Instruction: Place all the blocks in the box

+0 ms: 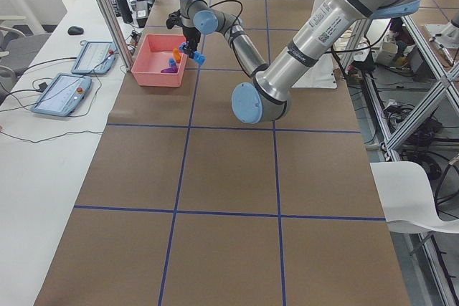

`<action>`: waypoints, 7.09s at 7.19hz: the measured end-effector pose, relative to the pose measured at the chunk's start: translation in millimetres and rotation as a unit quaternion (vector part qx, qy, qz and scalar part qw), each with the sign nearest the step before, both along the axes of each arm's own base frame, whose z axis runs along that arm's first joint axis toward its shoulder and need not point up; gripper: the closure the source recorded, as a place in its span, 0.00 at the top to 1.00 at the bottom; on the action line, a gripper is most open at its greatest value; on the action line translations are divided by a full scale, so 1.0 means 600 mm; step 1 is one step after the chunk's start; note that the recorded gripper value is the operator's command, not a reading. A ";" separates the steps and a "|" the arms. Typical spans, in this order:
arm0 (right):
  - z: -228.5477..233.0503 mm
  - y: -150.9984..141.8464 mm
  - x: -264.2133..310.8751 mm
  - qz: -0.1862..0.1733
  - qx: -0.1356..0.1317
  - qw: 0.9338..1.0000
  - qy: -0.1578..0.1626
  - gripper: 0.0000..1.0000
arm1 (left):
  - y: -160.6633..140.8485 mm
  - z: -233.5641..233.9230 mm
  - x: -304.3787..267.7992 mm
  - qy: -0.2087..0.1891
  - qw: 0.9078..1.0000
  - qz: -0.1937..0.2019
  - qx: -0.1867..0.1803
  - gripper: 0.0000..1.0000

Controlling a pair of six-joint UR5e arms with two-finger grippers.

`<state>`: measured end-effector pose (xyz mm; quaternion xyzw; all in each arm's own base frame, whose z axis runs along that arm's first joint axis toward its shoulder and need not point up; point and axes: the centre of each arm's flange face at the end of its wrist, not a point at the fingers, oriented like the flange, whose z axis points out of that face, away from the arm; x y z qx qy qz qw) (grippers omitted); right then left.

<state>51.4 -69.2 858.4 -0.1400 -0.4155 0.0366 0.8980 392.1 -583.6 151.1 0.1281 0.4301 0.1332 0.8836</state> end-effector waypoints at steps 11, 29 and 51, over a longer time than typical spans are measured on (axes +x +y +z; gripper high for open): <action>-0.088 -0.109 -0.020 0.017 0.047 0.997 -0.059 0.00 | -0.026 -0.015 -0.029 0.005 1.000 -0.025 -0.008 0.00; -1.148 -1.084 -0.954 0.226 0.024 0.973 -0.032 1.00 | -0.225 0.057 0.047 0.029 0.995 -0.093 0.001 1.00; -0.416 -0.765 0.010 0.014 0.141 0.988 0.053 1.00 | 0.219 0.816 -0.768 -0.013 0.993 -0.080 -0.088 1.00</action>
